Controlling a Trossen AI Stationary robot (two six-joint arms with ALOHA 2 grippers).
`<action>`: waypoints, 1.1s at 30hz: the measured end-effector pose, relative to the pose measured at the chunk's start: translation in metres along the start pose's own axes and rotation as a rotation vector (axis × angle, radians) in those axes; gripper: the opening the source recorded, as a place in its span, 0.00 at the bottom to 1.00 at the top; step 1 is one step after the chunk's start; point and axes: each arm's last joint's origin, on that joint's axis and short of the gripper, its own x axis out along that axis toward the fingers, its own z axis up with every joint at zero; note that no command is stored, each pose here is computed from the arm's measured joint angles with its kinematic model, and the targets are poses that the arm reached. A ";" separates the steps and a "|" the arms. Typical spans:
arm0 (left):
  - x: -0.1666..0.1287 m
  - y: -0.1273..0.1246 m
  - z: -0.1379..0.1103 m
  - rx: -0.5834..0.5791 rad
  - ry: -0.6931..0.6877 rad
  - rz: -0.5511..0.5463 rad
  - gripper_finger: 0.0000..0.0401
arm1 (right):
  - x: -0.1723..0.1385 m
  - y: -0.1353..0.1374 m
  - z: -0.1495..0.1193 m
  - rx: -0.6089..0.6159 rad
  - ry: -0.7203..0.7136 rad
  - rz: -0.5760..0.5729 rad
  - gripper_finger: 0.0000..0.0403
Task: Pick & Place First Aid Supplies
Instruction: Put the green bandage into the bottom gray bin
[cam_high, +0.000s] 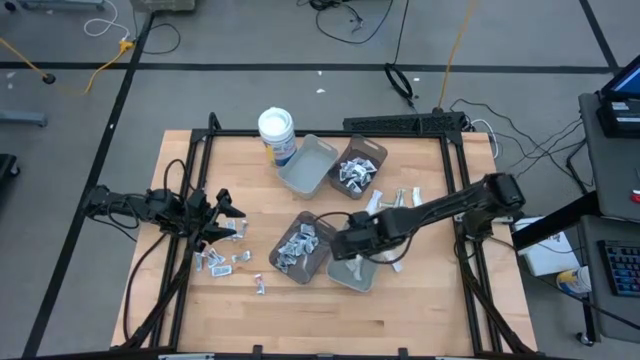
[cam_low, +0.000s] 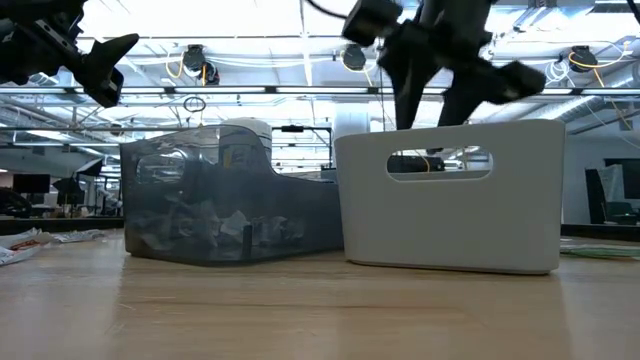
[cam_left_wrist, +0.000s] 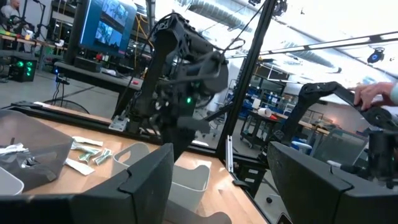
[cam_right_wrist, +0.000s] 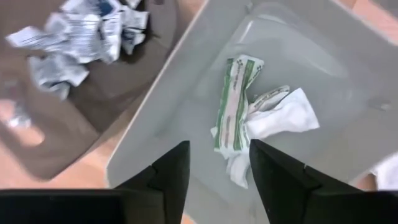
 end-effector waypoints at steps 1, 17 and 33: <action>0.000 0.000 0.000 0.000 0.000 0.000 0.66 | -0.005 -0.001 0.000 -0.009 0.000 0.009 0.39; 0.000 0.000 0.000 0.000 0.000 0.000 0.66 | -0.038 -0.060 -0.024 -0.126 0.029 -0.045 0.36; 0.000 0.000 0.000 0.000 0.000 0.000 0.66 | -0.029 -0.119 -0.033 -0.227 0.139 -0.052 0.36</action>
